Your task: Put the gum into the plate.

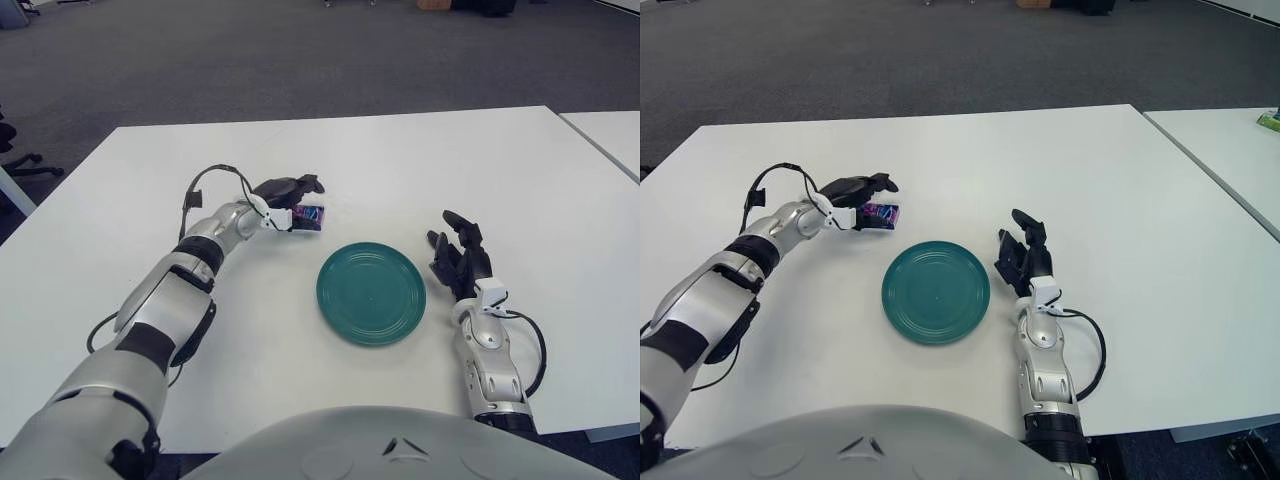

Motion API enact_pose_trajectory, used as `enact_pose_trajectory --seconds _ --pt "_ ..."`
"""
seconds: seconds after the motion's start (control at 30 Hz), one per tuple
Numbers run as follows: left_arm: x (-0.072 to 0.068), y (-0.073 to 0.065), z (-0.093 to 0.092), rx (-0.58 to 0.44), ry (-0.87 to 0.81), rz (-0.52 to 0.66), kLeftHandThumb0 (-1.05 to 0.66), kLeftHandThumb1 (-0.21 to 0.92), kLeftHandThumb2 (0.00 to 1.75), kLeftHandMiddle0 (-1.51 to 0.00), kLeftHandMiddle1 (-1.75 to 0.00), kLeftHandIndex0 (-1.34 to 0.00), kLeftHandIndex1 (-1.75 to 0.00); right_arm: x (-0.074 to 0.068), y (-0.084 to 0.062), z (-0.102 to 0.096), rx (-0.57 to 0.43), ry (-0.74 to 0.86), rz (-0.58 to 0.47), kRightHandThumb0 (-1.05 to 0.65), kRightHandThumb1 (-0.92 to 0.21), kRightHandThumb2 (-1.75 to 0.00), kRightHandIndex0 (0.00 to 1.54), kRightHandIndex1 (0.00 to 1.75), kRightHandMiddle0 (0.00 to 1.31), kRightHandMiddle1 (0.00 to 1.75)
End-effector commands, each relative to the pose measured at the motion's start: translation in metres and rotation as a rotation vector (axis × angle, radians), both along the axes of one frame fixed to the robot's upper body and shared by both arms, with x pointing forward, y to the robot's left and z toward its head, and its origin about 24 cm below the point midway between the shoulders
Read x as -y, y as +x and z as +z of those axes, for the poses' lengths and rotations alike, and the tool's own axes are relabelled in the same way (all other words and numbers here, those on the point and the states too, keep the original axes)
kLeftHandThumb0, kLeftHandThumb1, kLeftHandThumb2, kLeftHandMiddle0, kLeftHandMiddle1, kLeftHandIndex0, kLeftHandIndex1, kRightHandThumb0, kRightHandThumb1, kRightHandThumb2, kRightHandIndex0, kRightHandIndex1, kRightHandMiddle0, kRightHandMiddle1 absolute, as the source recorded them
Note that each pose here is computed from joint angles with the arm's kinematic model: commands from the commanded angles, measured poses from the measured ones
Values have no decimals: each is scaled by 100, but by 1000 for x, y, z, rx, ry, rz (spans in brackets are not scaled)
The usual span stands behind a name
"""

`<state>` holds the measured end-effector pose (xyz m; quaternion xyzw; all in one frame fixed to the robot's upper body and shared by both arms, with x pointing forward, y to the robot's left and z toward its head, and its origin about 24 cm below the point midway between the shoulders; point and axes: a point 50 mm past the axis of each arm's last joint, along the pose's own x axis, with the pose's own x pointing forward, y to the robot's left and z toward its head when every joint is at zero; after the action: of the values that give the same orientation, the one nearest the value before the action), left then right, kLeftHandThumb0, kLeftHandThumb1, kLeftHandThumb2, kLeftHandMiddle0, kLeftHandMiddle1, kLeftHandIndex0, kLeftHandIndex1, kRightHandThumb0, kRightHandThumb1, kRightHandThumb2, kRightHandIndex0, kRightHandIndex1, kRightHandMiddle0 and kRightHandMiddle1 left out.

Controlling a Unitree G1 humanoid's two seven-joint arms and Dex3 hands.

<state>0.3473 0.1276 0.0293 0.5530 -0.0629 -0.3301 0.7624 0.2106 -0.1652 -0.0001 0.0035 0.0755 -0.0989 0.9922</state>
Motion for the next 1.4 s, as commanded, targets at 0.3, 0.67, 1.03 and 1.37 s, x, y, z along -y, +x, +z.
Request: enact_pose_trajectory --seconds 0.3,0.67,1.03,1.37 --pt "-25 -8 -19 -63 94 51 -96 92 42 -31 -9 -7 -103 8 -17 -23 -141 14 -19 -65 -92 -81 52 12 0 71" --pt "-30 -15 -32 -104 132 87 -96 92 41 -31 -8 -8 -104 11 -17 -22 -142 10 -23 -64 -92 -82 52 12 0 72" --pt "-38 -23 -49 -235 165 147 -80 92 24 -36 -10 -10 -107 11 -14 -22 -143 3 -14 -64 -92 -83 54 14 0 70" --pt "-46 -34 -66 -339 295 162 -7 58 77 -54 -133 -17 -166 11 -12 -21 -143 2 -17 -64 -92 -83 56 15 0 71"
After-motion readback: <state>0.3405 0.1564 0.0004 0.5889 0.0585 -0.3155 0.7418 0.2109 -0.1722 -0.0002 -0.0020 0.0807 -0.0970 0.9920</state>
